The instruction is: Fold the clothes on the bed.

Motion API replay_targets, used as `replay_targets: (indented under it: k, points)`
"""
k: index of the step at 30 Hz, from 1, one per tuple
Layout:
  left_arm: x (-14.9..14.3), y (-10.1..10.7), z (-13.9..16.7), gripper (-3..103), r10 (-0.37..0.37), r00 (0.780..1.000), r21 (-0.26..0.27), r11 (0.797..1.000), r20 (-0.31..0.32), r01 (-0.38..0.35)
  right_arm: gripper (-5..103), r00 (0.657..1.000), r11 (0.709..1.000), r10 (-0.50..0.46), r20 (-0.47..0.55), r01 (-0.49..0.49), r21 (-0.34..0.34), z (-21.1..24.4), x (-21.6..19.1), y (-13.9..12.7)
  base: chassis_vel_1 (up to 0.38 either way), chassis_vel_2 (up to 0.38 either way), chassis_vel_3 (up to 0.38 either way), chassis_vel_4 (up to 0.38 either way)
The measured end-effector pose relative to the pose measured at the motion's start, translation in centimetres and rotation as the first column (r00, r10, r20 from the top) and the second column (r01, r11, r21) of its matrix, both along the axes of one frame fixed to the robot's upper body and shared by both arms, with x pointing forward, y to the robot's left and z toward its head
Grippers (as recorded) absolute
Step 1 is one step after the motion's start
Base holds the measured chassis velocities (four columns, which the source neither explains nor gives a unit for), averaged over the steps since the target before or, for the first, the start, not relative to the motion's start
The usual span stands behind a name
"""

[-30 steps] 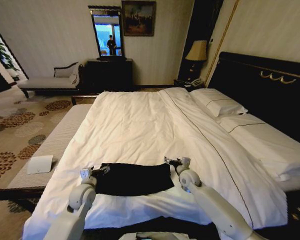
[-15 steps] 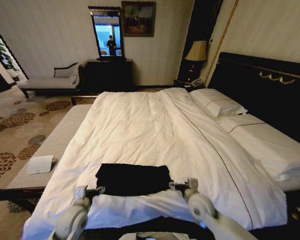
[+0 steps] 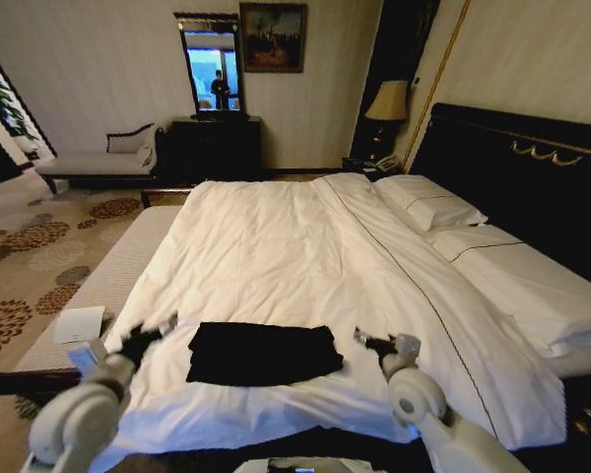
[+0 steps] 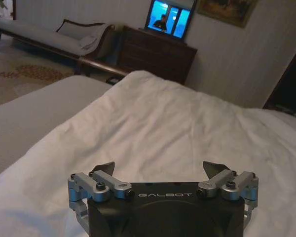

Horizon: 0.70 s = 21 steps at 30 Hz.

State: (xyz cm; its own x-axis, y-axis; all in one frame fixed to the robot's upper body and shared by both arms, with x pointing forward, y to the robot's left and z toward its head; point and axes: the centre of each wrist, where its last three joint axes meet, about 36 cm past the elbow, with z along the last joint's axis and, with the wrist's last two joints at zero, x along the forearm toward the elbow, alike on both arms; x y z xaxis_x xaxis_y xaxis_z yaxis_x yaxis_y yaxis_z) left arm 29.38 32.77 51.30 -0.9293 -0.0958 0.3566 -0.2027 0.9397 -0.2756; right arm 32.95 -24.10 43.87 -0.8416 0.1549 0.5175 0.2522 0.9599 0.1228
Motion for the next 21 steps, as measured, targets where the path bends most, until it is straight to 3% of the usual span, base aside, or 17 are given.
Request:
replay_targets:
  k: [2,3,5,7,8,10,12,16,19,21]
  points:
    - [-0.3,-0.7,-2.1,100,-0.01,0.998,-0.046,0.999,-0.059,0.007,100,1.0,1.0,-0.006,-0.003,0.006,0.012,-0.9,-0.7,0.7,0.0,0.0,0.0,0.0]
    - [-0.4,-0.8,-3.3,100,-0.011,0.996,-0.1,0.995,-0.089,0.002,100,1.0,1.0,-0.011,-0.007,0.011,0.018,-1.5,-1.1,1.1,0.0,0.0,0.0,0.0]
    - [-0.4,-0.8,-3.9,100,-0.012,0.994,-0.13,0.991,-0.104,-0.002,100,1.0,1.0,-0.013,-0.009,0.013,0.02,-1.7,-1.2,1.2,0.0,0.0,0.0,0.0]
    - [-0.5,-0.2,-7.1,100,-0.025,0.983,-0.281,0.959,-0.181,-0.027,100,0.999,0.998,-0.04,-0.019,0.041,0.047,-2.8,-1.8,2.2,0.0,0.0,0.0,0.0]
    - [-0.5,0.0,-8.2,100,-0.03,0.979,-0.315,0.949,-0.202,-0.035,100,0.998,0.996,-0.054,-0.027,0.055,0.066,-3.2,-2.1,2.7,0.0,0.0,0.0,0.0]
    - [-0.6,0.1,-8.7,100,-0.033,0.977,-0.328,0.944,-0.213,-0.04,100,0.998,0.995,-0.06,-0.031,0.062,0.076,-3.4,-2.2,3.0,0.0,0.0,0.0,0.0]
    - [-0.8,0.1,-10.4,100,-0.044,0.967,-0.36,0.932,-0.251,-0.051,100,0.995,0.988,-0.081,-0.057,0.088,0.127,-4.0,-2.7,4.3,0.0,0.0,0.0,0.0]
    - [-0.8,-0.2,-11.2,100,-0.056,0.962,-0.349,0.936,-0.266,-0.043,100,0.993,0.983,-0.092,-0.077,0.102,0.15,-4.6,-2.8,5.2,0.0,0.0,0.0,0.0]
    - [-0.8,-0.5,-11.4,100,-0.073,0.962,-0.284,0.959,-0.262,-0.004,100,0.991,0.98,-0.098,-0.092,0.112,0.163,-5.2,-2.8,5.8,0.0,0.0,0.0,0.0]
    - [-0.8,-0.5,-11.4,100,-0.078,0.962,-0.267,0.964,-0.263,0.006,100,0.991,0.98,-0.098,-0.094,0.113,0.163,-5.3,-2.8,5.8,0.0,0.0,0.0,0.0]
